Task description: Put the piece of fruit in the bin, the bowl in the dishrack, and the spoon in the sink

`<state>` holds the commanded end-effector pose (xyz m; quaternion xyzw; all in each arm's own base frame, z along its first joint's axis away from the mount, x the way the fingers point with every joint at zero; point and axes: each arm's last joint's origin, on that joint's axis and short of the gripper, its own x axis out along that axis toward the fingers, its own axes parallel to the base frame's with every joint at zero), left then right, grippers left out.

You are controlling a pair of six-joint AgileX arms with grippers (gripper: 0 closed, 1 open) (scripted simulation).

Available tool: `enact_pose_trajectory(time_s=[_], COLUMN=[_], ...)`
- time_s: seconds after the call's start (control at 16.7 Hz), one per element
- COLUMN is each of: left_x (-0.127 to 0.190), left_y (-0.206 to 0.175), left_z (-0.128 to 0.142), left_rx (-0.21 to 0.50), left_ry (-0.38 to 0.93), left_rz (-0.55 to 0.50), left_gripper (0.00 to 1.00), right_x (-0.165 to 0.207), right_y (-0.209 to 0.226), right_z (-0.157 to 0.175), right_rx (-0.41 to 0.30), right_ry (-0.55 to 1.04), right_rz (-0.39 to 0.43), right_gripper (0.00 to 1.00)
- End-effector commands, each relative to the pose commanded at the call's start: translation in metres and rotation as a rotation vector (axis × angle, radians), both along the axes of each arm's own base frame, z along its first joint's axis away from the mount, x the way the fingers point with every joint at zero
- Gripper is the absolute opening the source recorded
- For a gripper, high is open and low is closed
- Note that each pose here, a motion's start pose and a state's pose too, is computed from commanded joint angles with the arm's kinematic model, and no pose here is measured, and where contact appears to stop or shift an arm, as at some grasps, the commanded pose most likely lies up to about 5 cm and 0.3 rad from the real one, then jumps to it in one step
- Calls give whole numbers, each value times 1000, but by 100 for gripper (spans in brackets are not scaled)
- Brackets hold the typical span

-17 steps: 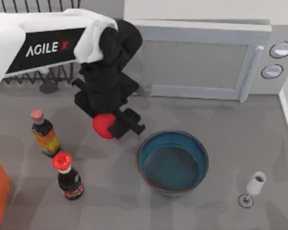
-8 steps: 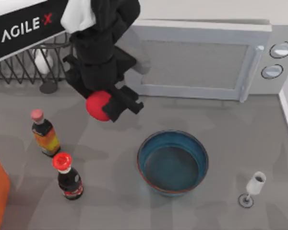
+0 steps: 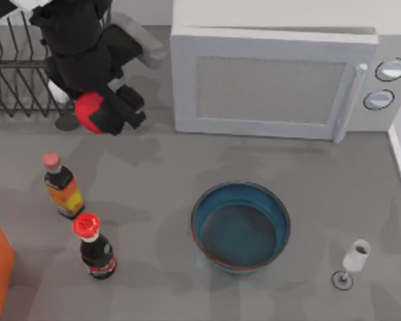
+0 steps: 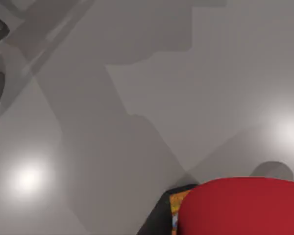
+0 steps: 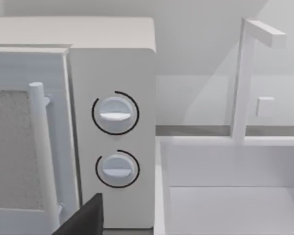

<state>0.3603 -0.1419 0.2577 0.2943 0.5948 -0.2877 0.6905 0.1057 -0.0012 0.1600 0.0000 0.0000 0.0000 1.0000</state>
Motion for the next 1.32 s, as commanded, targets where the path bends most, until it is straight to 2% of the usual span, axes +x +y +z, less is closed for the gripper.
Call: enact_pose_trajectory(time_s=[0.24, 0.54, 0.84, 1.08, 1.32], left_x=[-7, -51, -107, -144, -163], left_y=[70, 152, 198, 211, 214], left_z=[42, 70, 59, 34, 18], left_rx=[38, 136, 159, 111, 59], left_ry=[-102, -137, -59, 19, 66], left_rz=[-160, -393, -575, -682, -740], left_gripper=[0, 0, 0, 0, 0], right_x=[0, 0, 0, 0, 0], right_y=[0, 0, 0, 0, 0], right_z=[0, 0, 0, 0, 0], right_rx=[0, 0, 0, 0, 0], right_ry=[0, 0, 0, 0, 0], right_rz=[0, 0, 0, 0, 0], right_gripper=[100, 100, 100, 100, 100])
